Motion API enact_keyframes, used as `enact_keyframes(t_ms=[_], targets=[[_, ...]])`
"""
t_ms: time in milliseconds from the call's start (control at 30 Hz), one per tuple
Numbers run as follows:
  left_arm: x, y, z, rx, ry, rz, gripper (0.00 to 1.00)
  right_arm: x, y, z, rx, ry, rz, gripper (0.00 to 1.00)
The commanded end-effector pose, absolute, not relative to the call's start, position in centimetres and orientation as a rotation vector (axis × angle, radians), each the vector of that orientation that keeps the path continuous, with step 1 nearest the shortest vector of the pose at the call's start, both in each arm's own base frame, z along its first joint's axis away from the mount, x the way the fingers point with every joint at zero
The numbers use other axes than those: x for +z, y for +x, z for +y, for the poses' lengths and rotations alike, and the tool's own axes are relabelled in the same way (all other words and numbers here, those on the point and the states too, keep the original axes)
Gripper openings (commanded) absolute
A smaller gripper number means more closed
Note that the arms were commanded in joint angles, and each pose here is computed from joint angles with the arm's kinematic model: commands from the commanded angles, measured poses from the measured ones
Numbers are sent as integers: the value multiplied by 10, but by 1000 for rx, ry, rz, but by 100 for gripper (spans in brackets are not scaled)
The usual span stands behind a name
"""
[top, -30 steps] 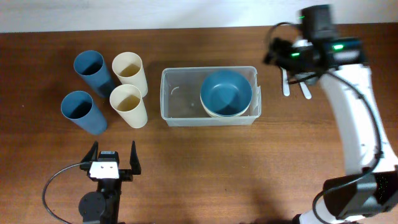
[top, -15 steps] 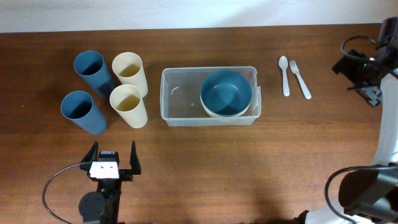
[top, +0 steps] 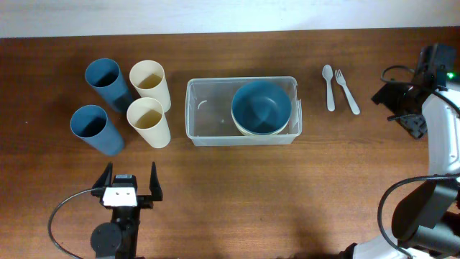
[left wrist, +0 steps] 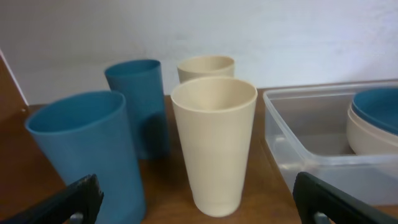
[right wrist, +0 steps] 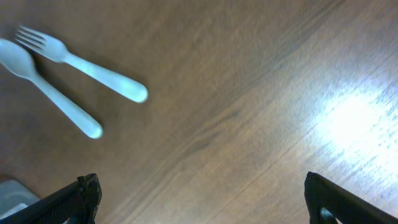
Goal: Pack container
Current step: 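Raise the right gripper and move it right away from the container, then move the left gripper left toward the front blue cup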
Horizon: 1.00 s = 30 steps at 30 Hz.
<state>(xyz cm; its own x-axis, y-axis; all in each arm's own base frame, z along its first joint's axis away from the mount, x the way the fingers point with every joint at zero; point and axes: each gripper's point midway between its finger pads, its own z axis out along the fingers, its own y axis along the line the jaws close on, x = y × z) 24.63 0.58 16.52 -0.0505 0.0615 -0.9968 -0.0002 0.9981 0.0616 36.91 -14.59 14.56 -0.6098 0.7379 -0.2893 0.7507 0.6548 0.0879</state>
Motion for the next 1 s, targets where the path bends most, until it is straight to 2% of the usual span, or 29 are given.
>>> enact_keyframes(t_ms=[0,233,667,867,967], targets=[[172,246,11,96,41,1588,100,138,364,-148,-92,1203,2591,99],[191,241,-33,-122,222,1499,100,138,364,-148,-91,1202,2590,99],[282,233,-42,-107,319,1517,100,138,364,-148,-92,1203,2590,99],[331,240,-82,-295,578,1583,100,138,364,-148,-92,1203,2590,99],[340,241,-99,-412,662,1569,100,138,364,-148,-92,1203,2590,99]])
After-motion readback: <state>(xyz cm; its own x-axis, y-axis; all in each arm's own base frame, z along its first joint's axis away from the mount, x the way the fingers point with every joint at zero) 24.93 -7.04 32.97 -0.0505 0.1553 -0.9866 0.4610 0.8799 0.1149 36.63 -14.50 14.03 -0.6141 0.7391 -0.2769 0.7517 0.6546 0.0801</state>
